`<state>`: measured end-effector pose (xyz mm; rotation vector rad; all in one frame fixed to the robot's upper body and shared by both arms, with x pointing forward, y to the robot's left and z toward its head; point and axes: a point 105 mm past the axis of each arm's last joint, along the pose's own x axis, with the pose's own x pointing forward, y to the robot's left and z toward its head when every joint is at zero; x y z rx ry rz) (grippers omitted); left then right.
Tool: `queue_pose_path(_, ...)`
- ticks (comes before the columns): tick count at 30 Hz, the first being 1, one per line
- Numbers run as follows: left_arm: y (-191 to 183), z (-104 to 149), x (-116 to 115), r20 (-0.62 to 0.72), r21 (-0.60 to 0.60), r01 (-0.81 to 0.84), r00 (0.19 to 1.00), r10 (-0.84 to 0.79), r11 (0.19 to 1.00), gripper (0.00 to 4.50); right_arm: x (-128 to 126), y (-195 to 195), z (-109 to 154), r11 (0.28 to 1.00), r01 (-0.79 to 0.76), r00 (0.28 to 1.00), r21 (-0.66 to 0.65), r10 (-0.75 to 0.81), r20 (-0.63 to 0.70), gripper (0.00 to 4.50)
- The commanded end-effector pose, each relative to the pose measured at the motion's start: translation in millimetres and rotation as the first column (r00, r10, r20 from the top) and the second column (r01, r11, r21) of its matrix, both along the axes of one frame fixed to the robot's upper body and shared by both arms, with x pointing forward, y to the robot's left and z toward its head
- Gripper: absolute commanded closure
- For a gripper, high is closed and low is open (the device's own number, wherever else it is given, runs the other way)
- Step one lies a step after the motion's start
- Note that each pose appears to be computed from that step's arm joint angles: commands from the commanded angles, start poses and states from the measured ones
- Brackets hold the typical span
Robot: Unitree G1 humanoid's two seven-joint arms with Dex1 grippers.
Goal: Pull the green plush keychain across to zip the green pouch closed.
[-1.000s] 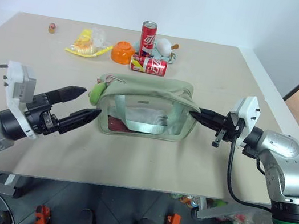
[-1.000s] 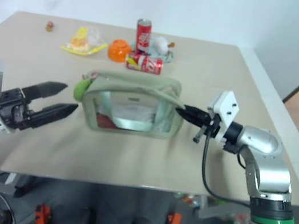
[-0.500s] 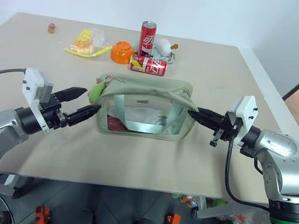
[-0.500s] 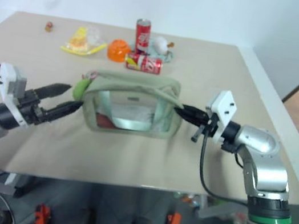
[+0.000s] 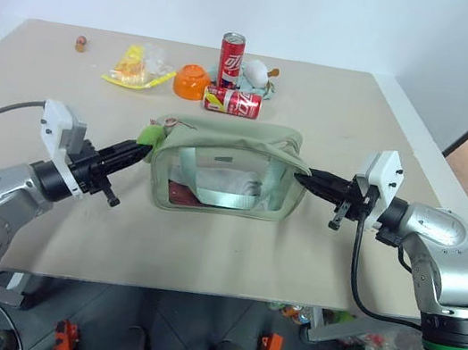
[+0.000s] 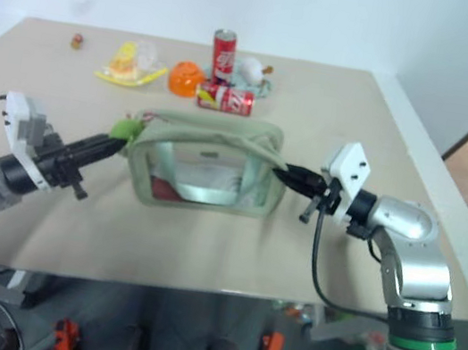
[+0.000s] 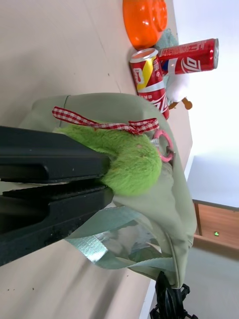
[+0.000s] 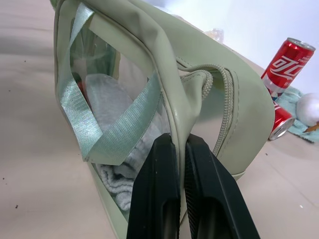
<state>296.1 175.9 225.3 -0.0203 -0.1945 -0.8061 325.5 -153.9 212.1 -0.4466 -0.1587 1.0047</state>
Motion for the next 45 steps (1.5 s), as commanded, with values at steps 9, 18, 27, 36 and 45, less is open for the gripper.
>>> queue_pose_path(9,-76.9,65.0,15.0,0.251,0.190,0.266,0.917,-0.308,0.945,4.43,2.2,0.0,3.9,0.999,-0.020,0.999,-0.031,0.021,0.034,4.50)
queue_pose_path(18,-107.6,34.2,37.5,0.166,0.357,0.387,0.869,-0.465,0.850,4.43,1.1,-2.6,6.7,0.999,-0.004,0.999,-0.033,0.005,0.049,4.50)
queue_pose_path(27,-93.4,43.0,34.5,0.115,0.350,0.403,0.877,-0.466,0.846,2.43,-2.1,-6.3,4.5,0.999,0.014,0.999,-0.036,-0.012,0.048,4.50)
queue_pose_path(36,-59.3,50.3,5.3,0.109,0.388,0.316,0.917,-0.384,0.866,0.07,1.3,-2.5,1.3,0.999,-0.010,0.999,-0.042,0.011,0.033,4.50)
queue_pose_path(45,-14.2,31.3,-1.4,0.110,0.252,0.022,0.993,-0.051,0.968,0.07,6.5,3.0,2.4,0.998,-0.045,0.998,-0.044,0.046,0.031,4.50)
